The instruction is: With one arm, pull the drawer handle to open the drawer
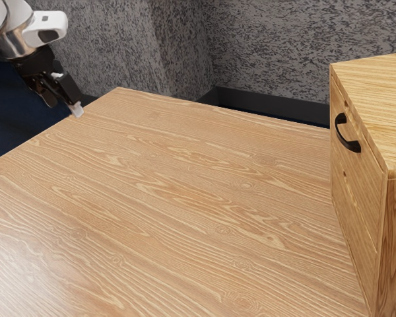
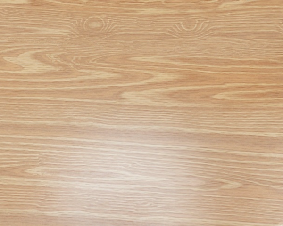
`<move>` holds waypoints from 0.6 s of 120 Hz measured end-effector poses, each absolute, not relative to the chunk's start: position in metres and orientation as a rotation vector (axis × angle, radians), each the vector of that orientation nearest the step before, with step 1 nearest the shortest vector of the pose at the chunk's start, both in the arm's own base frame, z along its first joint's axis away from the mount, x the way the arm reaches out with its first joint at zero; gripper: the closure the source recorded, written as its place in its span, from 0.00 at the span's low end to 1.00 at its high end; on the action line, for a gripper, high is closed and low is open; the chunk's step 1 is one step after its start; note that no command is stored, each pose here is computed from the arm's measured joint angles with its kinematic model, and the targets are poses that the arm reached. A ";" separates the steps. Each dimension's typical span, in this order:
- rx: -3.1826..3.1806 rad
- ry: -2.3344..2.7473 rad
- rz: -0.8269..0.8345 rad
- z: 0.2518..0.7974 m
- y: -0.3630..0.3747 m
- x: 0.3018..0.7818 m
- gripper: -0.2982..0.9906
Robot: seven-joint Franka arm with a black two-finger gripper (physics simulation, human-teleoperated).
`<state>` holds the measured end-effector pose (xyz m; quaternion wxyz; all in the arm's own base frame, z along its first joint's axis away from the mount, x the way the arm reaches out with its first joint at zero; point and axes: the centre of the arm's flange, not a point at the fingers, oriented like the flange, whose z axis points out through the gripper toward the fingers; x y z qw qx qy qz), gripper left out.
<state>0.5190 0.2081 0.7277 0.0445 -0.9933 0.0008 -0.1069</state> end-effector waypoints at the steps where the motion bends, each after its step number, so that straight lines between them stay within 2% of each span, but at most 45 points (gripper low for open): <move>1: -3.036 0.018 -0.327 0.728 0.204 0.521 0.25; 16: -3.039 0.180 -0.334 0.728 0.164 0.535 0.25; 31: -3.033 0.192 -0.341 0.731 0.174 0.530 0.25; 34: -3.013 0.186 -0.387 0.750 0.178 0.522 0.25; 40: -2.937 0.189 -0.571 0.824 0.177 0.485 0.25; 46: -2.900 0.174 -0.637 0.855 0.181 0.461 0.25; 72: -2.952 0.181 -0.495 0.836 0.193 0.456 0.25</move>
